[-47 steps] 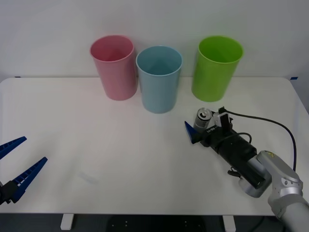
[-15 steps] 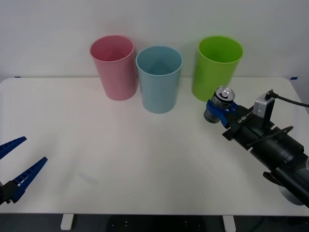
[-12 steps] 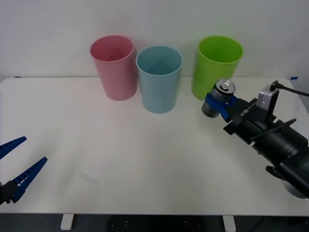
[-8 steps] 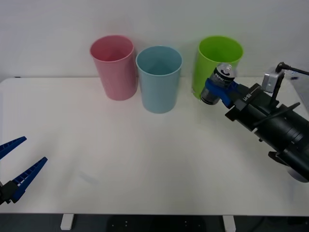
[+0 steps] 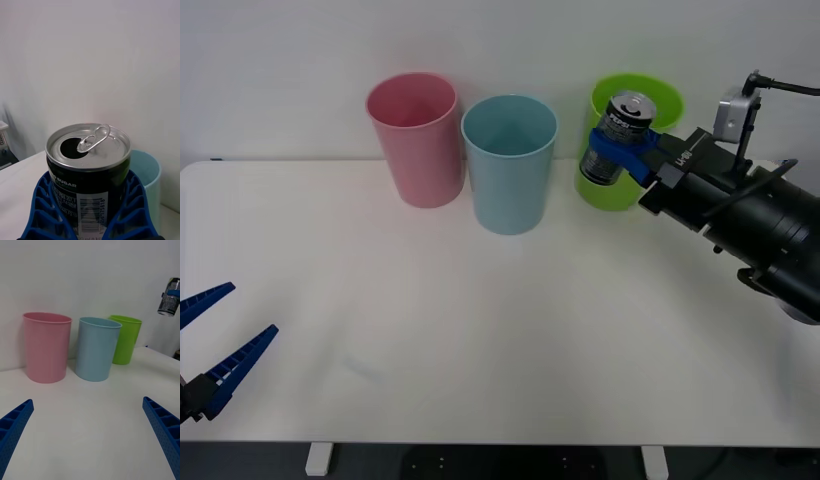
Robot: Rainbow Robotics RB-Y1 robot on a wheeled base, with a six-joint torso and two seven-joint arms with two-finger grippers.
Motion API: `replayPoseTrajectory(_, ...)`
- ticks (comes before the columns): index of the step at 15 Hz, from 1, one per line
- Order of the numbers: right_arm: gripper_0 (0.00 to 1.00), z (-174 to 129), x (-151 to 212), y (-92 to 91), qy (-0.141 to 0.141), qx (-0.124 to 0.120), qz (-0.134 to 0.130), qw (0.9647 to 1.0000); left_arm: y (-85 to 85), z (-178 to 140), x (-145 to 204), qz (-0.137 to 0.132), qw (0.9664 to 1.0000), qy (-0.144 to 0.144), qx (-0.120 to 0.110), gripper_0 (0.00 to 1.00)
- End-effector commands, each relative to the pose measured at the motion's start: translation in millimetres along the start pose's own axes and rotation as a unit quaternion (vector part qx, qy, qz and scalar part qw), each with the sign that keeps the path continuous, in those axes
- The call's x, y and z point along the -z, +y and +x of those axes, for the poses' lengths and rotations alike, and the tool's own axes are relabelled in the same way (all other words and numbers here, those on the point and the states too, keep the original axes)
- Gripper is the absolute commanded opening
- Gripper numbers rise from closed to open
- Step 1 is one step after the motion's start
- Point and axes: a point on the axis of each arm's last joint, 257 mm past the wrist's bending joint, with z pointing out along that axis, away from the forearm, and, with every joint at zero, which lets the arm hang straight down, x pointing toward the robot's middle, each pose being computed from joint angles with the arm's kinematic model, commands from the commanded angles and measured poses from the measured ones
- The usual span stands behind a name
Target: Grasp the object on the table and drop it into the matching bin: aluminum can to the light blue bin, PET bottle to the pink bin.
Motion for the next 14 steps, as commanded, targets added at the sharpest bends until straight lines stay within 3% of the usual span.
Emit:
replayPoseTrajectory(1,0.0,6,-22,-9.9,0.014,0.003,-0.005,0.9999,0.0,0,0,0.0,1.0,0.0,0.0,1.0)
replayPoseTrajectory(5,0.0,4,-58,-25.7,0.015,0.009,-0.003,0.9999,0.0,0,0,0.0,1.0,0.0,0.0,1.0)
replayPoseTrajectory(14,0.0,12,-131,-59.0,0.02,0.016,0.03,0.9992,0.0,0,0,0.0,1.0,0.0,0.0,1.0)
